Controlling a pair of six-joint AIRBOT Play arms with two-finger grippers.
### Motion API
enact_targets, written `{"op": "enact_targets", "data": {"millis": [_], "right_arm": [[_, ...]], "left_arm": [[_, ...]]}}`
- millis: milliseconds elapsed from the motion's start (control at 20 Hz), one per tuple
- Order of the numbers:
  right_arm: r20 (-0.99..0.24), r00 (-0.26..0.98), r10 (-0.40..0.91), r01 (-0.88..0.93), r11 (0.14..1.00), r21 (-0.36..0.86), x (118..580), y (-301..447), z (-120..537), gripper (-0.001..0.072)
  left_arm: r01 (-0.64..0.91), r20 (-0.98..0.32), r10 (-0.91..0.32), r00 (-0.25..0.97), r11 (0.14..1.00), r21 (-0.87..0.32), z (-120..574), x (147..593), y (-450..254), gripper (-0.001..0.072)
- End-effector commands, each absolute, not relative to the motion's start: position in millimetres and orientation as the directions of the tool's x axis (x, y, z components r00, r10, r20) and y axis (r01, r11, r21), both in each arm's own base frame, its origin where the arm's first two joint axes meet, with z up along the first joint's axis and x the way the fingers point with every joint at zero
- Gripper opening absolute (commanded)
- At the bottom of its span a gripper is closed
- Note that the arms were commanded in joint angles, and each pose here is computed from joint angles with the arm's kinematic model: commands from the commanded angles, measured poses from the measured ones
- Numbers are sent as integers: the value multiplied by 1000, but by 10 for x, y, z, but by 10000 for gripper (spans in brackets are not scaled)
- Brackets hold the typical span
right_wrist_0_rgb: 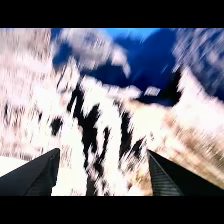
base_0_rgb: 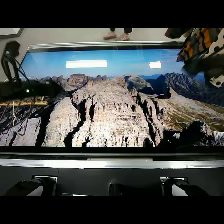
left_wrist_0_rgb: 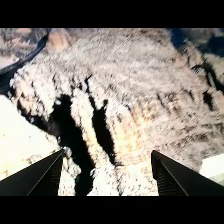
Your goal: Fold the clothes and pants, and hang the long-sleeved shirts on hangers.
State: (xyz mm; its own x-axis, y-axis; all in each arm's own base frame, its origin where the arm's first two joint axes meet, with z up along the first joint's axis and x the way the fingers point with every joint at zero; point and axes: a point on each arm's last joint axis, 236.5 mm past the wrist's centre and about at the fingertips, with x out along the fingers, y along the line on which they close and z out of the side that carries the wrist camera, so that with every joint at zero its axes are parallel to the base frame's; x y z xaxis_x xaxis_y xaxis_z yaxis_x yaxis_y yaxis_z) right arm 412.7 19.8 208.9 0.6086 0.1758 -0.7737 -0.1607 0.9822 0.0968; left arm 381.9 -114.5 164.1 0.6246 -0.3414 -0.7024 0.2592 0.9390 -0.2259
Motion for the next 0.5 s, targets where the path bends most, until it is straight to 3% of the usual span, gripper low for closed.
{"op": "enact_targets", "data": {"millis": [0, 100, 200, 250, 450], "right_arm": [[-893, 395, 214, -261, 959, 114, 3713, 603, 1280, 589], [-917, 330, 222, -281, 951, 129, 3589, 715, 999, 466], [-926, 305, 223, -282, 950, 136, 3544, 735, 872, 182], [-926, 306, 220, -282, 950, 132, 3546, 727, 867, 30], [-926, 318, 205, -283, 952, 114, 3572, 691, 872, 32]], "left_arm": [[212, -799, -253, 545, 964, -161, 1191, 3620, -923, 606], [186, -815, -253, 521, 966, -181, 1064, 3576, -901, 574], [169, -819, -246, 519, 968, -183, 1047, 3573, -849, 93], [162, -817, -241, 524, 970, -182, 1052, 3583, -816, 21], [121, -820, -218, 529, 976, -181, 1046, 3605, -660, 23]]}}
